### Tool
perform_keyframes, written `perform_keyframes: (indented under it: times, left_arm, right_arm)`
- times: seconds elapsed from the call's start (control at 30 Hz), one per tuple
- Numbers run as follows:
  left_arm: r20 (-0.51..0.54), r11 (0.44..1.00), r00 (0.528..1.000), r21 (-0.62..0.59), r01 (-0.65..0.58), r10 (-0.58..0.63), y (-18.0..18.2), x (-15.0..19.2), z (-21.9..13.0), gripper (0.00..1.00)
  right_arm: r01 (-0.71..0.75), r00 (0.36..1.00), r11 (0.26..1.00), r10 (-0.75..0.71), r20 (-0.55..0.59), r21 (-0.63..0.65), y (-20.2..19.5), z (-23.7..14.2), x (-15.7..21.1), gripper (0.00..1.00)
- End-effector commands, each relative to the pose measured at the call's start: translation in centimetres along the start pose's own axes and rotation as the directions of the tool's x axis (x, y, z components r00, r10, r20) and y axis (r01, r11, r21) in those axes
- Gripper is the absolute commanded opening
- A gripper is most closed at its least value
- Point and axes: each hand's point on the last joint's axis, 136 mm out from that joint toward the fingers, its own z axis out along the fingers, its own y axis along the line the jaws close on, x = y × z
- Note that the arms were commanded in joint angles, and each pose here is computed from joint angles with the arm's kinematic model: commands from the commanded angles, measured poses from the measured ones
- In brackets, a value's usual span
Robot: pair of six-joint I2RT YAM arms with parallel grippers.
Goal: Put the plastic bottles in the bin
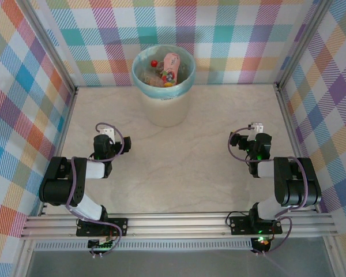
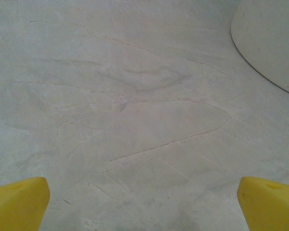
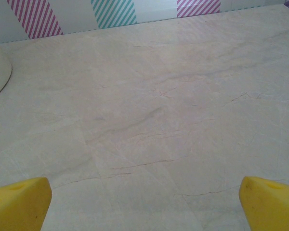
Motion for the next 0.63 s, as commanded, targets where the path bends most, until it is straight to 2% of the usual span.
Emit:
perform_keyframes:
  times: [0.0, 0.6]
  left_arm:
    - [0.049, 1.0, 0.999, 0.001, -0.014, 0.014, -0.27, -1.61, 0.2, 1.0]
    - [0.047, 1.0, 0.999, 0.001, -0.014, 0.014, -0.27, -1.58, 0.21, 1.0]
  right_arm:
    - [0.016, 1.0, 1.0, -0.016, 0.012, -0.012, 0.35, 0.16, -0.52, 1.0]
    - [0.016, 1.0, 1.0, -0.016, 0.011, -0.014, 0.39, 0.17, -0.5, 1.0]
